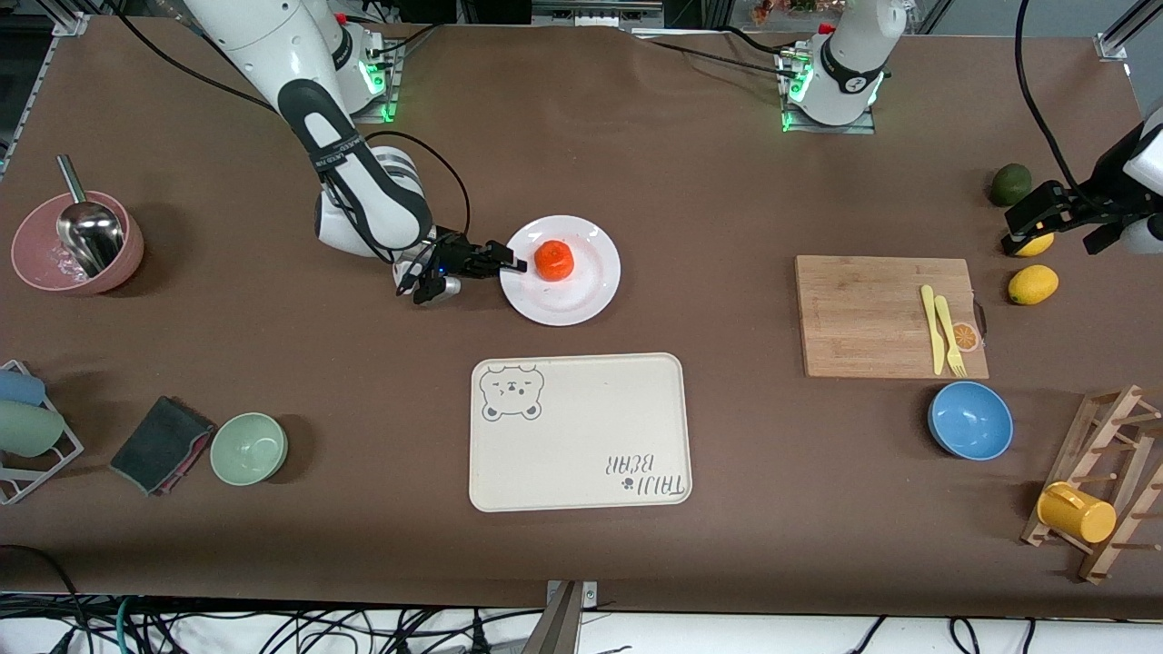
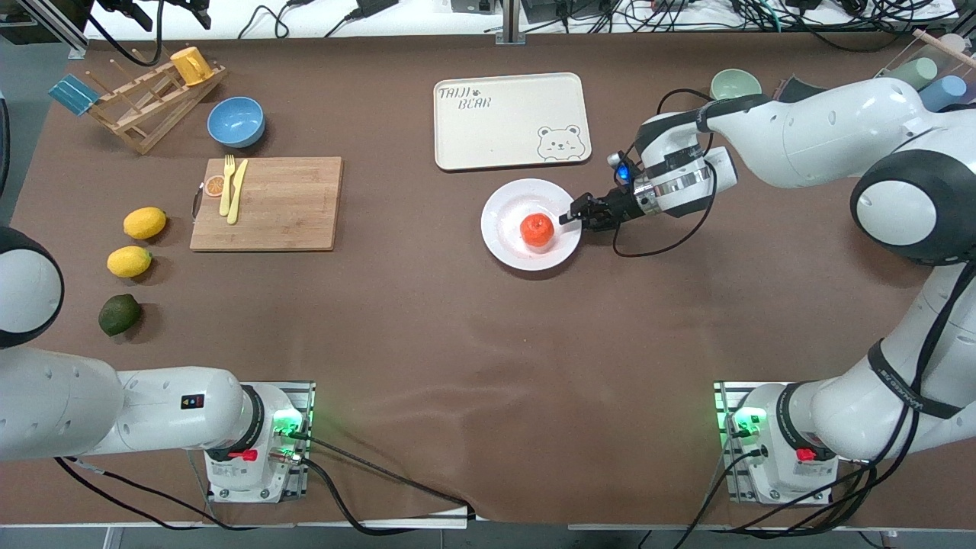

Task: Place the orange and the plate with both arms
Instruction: 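Lift the plate holding the orange with the right gripper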

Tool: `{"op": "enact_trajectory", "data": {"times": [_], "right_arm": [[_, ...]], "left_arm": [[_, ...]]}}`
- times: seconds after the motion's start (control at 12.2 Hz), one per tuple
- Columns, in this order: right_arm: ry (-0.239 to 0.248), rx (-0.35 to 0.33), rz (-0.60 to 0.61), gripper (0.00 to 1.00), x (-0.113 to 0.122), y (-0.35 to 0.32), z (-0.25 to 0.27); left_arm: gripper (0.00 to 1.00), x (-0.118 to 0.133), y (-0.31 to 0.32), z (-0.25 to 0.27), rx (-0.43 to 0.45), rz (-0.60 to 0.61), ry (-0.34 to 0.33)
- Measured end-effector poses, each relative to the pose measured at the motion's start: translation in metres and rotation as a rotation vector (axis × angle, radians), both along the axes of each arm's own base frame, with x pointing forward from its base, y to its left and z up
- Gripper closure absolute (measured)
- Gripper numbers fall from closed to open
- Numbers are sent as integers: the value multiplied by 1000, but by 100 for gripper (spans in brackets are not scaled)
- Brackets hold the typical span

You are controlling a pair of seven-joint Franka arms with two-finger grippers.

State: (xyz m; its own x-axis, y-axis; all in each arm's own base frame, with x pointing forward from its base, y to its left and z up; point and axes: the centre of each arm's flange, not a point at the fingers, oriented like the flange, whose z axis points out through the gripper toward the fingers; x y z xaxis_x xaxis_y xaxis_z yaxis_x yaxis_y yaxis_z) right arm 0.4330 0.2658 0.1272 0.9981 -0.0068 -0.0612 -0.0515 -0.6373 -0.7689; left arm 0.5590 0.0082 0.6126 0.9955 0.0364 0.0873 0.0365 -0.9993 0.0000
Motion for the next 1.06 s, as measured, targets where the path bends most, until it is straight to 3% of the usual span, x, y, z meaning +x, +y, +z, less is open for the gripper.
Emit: {"op": "enact_trajectory", "data": {"times": [0.08,0.16,0.25,0.41,0.57,0.82,1.06], "right_arm": [[0,0,1,59,0,0,0],[0,0,-1,71,0,0,0],[0,0,-4,71,0,0,-1],[1,0,-6,89,0,0,-1],[-2,5,-5,94,1,1,0],[-10,9,-7,94,4,2,2],[-22,31,-60,95,28,3,16]], "left_arm": [[0,1,0,-2,0,0,3],[0,3,0,-5,-1,0,7],[0,4,-1,-8,-1,-2,12],[0,9,-3,-16,-2,-7,23],[0,10,-3,-18,-3,-7,25],[0,11,-2,-16,-3,-5,22],[0,11,-2,-16,-3,-5,21]]}}
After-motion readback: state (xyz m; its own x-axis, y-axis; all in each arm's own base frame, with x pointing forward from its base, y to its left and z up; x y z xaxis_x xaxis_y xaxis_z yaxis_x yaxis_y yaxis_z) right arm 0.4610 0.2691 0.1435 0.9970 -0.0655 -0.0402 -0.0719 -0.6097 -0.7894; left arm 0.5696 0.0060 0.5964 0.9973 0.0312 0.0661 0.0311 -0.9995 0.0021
